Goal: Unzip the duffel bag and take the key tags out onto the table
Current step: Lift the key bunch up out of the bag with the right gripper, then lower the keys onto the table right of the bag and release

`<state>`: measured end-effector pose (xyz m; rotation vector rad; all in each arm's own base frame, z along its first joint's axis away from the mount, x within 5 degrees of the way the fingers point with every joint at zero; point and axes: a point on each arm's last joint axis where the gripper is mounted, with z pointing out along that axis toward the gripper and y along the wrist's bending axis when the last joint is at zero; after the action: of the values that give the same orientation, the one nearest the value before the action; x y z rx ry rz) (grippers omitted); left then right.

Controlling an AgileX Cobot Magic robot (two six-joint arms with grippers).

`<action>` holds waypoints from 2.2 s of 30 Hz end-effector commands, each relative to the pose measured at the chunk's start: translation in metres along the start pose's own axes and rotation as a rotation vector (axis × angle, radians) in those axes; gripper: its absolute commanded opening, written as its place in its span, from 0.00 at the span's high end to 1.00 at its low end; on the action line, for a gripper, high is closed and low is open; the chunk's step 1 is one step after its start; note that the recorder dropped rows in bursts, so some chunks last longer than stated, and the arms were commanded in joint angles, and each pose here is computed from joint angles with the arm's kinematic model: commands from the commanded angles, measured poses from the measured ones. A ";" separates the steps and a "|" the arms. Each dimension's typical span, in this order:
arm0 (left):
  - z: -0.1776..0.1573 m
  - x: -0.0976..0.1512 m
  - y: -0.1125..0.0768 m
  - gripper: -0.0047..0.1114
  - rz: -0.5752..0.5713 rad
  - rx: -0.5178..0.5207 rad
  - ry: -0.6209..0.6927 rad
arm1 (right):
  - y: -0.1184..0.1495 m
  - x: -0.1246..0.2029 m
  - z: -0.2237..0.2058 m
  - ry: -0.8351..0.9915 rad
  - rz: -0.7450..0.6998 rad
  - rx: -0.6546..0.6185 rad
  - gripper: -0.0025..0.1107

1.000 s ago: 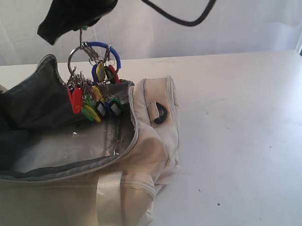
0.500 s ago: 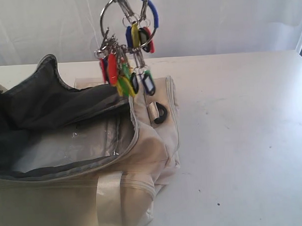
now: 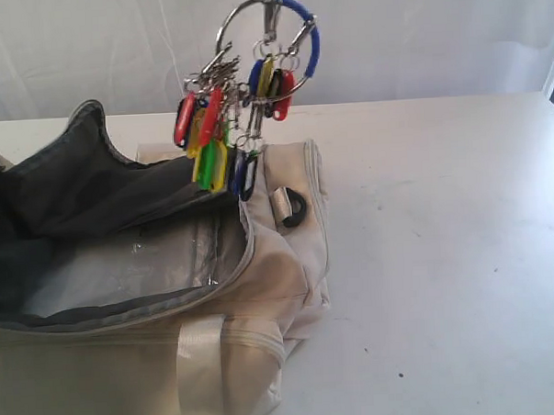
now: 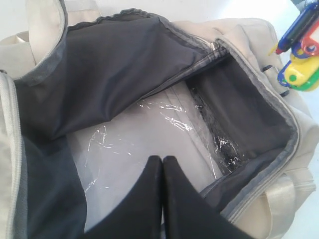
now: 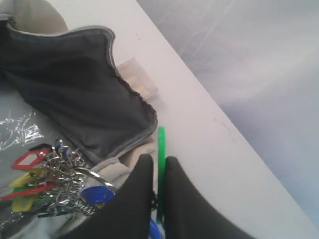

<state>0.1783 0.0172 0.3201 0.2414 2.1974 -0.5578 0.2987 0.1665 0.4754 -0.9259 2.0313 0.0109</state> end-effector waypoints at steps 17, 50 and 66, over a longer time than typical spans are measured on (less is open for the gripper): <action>0.000 0.000 -0.003 0.96 -0.010 0.024 -0.015 | -0.044 0.077 0.011 0.208 0.194 0.049 0.98; 0.000 0.000 -0.004 0.96 0.011 0.025 -0.015 | 0.021 0.231 0.168 0.449 0.414 -0.027 0.98; 0.000 0.000 -0.004 0.96 0.011 0.030 -0.016 | 0.022 0.233 0.163 0.508 0.463 -0.029 0.47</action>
<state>0.1787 0.0168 0.3209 0.2592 2.1839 -0.5546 0.3272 0.1000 0.1889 -0.4932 2.6938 0.0685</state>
